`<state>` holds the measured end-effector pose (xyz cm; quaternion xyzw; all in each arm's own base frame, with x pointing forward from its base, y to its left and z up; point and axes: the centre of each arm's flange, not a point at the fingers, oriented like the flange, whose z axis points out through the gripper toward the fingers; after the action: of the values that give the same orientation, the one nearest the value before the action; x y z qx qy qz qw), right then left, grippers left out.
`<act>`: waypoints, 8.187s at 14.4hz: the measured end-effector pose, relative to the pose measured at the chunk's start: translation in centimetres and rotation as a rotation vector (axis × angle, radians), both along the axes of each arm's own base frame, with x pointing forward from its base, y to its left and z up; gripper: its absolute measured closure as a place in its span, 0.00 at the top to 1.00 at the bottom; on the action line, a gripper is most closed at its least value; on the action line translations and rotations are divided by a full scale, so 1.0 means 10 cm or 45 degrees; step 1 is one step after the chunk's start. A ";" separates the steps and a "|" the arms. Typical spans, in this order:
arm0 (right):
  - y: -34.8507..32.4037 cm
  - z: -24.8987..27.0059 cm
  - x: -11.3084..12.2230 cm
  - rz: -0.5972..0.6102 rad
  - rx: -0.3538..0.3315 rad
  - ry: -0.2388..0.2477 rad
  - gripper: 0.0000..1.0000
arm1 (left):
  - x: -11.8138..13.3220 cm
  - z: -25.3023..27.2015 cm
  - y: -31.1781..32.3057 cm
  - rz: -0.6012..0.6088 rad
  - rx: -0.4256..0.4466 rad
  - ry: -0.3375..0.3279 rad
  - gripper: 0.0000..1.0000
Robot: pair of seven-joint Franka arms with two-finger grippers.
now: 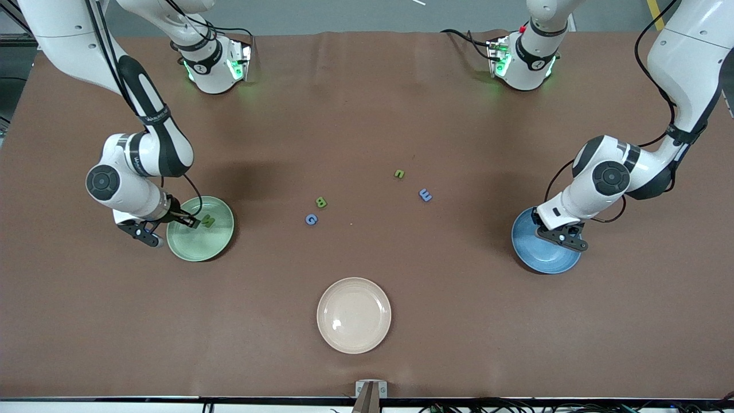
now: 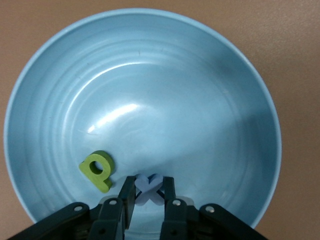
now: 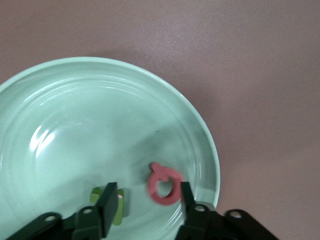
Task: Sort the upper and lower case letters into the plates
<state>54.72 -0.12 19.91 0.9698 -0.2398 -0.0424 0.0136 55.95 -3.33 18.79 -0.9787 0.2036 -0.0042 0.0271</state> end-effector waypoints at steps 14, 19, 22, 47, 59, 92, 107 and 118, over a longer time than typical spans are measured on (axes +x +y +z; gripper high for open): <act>2.62 0.25 0.10 -0.364 -0.045 -0.032 1.00 | 0.15 1.52 -1.10 0.286 -0.016 0.086 1.00; 3.16 0.04 0.05 -0.416 0.005 -0.086 1.00 | -0.19 1.87 -2.10 0.761 0.002 0.082 1.00; 3.22 -0.02 0.04 -0.432 0.010 -0.094 0.97 | -0.39 1.67 -2.51 0.919 -0.003 0.128 1.00; 2.44 0.39 0.44 -0.320 -0.036 -0.022 0.34 | -0.94 -0.08 -3.25 1.108 -0.020 0.002 0.88; 0.75 0.11 0.26 -0.050 0.012 -0.037 0.34 | -1.01 -0.12 -3.34 1.112 -0.019 0.018 0.53; 3.11 0.21 -0.36 -0.441 -0.008 -0.061 1.00 | 0.02 1.26 -1.18 0.613 0.033 0.090 0.27; 3.66 -0.15 -0.70 -0.520 0.009 -0.090 0.71 | 0.26 0.29 -0.54 0.421 0.007 -0.012 0.27; 3.76 -0.20 -0.66 -0.544 0.013 -0.095 0.34 | 0.25 0.02 -0.57 0.407 0.020 -0.006 0.31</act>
<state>48.09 37.48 17.95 0.8979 -0.4400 -0.0097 -0.0096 58.49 -9.06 19.01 -0.9983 0.0451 -0.0003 0.0356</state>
